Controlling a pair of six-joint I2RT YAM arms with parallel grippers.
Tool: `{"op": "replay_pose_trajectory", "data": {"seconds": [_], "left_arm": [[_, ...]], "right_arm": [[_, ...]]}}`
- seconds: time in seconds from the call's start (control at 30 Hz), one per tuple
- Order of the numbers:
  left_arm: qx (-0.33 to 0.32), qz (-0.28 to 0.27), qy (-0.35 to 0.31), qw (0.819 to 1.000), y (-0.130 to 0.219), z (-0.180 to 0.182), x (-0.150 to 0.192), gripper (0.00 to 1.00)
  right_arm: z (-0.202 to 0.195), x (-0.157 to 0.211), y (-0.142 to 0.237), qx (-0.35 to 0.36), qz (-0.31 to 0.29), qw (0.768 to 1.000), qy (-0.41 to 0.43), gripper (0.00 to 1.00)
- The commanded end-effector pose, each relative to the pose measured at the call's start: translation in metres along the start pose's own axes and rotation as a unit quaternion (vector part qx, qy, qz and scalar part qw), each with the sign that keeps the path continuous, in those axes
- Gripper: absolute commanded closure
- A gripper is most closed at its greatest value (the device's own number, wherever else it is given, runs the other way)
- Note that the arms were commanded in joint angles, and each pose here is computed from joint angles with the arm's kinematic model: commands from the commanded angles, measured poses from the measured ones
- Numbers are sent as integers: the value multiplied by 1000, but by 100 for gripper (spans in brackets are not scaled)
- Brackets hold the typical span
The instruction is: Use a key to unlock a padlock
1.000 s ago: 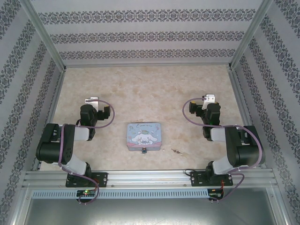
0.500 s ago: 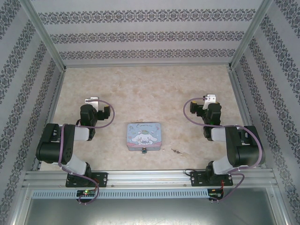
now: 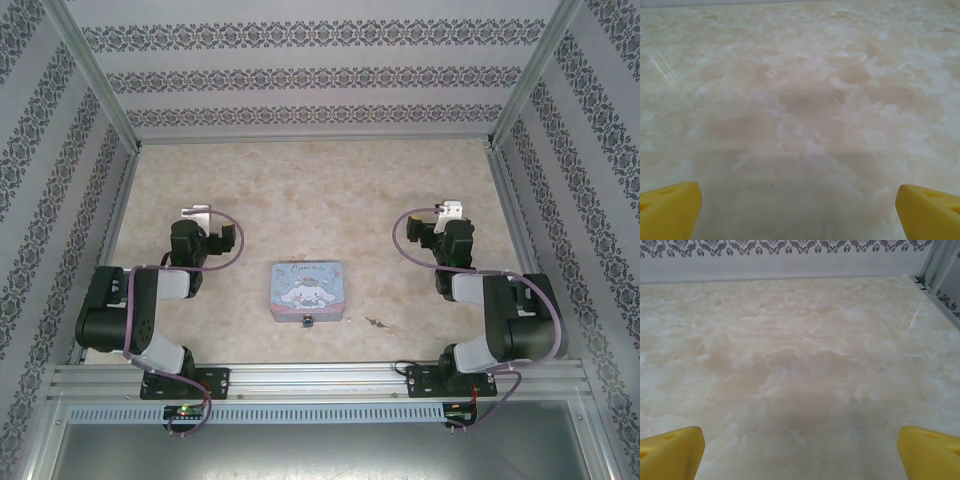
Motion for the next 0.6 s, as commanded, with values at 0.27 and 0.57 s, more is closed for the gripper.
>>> {"op": "replay_pose_trajectory", "data": {"seconds": [0.27, 0.57], "left_arm": [[-8, 34, 60, 998, 36, 0, -51, 0], [24, 143, 240, 960, 78, -20, -69, 0]], "right_arm": [[-9, -58, 32, 8, 22, 986, -168, 2], [52, -68, 67, -232, 84, 944, -220, 11]]}}
Point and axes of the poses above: each hand's point on the last joint's axis, 136 mm out from that joint toward the fingers, its own y axis back along the fingers, its own z axis along the line the jaws close on, x = y × z, the point moved 5 cm from there along y, back along the fingers, and after that the axes turned 5 degrees about y, right-handed, at the moved point
